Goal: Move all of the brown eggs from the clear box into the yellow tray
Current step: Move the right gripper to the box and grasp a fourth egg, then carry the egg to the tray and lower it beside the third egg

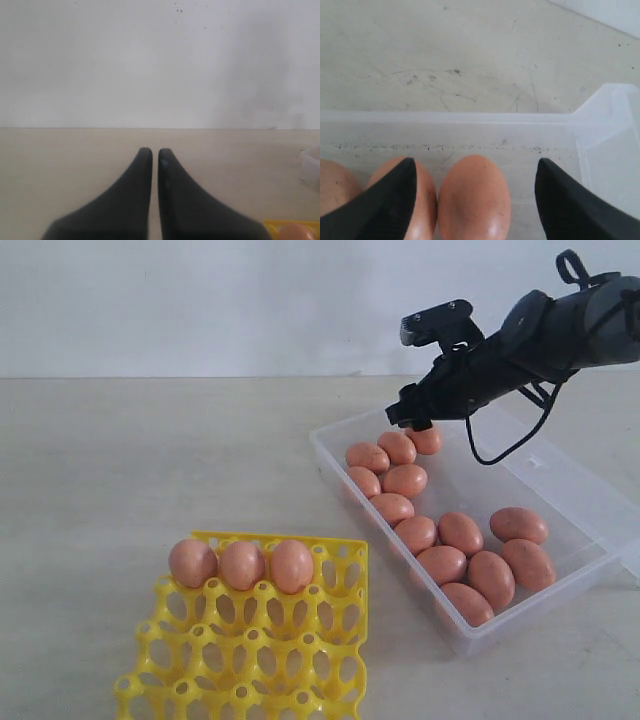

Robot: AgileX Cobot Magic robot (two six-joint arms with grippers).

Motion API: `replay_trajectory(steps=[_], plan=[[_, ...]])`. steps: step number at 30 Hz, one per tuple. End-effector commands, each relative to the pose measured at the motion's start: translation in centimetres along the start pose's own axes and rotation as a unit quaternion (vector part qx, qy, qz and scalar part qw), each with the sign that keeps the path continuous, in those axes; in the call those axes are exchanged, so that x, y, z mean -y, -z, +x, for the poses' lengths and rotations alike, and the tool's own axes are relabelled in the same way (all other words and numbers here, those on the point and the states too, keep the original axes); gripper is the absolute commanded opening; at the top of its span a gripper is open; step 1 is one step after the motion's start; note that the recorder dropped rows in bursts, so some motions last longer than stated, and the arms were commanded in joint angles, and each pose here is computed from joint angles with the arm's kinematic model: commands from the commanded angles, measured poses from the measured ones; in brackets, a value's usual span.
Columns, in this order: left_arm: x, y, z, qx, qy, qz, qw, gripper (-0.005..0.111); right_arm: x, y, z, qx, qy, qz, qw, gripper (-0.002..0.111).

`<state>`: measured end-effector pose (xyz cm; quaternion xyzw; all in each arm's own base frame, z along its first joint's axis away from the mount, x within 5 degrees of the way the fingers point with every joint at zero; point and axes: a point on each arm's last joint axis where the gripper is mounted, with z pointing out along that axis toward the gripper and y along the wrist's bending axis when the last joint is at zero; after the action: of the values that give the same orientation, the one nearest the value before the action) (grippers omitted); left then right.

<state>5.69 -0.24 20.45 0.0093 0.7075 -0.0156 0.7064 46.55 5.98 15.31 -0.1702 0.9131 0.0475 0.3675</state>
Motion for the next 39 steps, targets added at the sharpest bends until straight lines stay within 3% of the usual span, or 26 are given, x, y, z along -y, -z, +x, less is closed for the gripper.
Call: replay_trajectory(steps=[1,11,16,21,28,33,36,39], plan=[[0.0,0.0,-0.2,0.007,0.005,-0.001,1.000,0.004,-0.1,-0.9,0.6,-0.015,-0.010,-0.008,1.000,0.059],[0.0,0.0,-0.2,0.007,0.005,-0.001,1.000,0.004,-0.3,-2.1,1.8,-0.039,-0.026,-0.017,0.999,0.059],[0.0,0.0,-0.2,0.007,0.005,-0.001,1.000,0.004,-0.2,-2.1,1.8,-0.037,-0.031,-0.015,0.999,0.038],[0.0,0.0,-0.2,0.007,0.005,-0.001,1.000,0.004,-0.2,-2.1,1.8,-0.038,-0.026,-0.013,0.999,0.000],[0.0,0.0,-0.2,0.007,0.005,-0.001,1.000,0.004,-0.6,0.8,0.1,-0.033,-0.047,-0.030,0.998,0.000],[0.0,0.0,-0.2,0.007,0.005,-0.001,1.000,0.004,0.2,6.6,-2.0,0.105,-0.107,0.056,0.987,0.000],[0.0,0.0,-0.2,0.007,0.005,-0.001,1.000,0.004,0.5,11.3,-2.5,0.237,-0.130,0.156,0.950,0.000],[0.0,0.0,-0.2,0.007,0.005,-0.001,1.000,0.004,-0.9,16.0,-2.3,0.359,-0.062,0.233,0.902,0.000]])
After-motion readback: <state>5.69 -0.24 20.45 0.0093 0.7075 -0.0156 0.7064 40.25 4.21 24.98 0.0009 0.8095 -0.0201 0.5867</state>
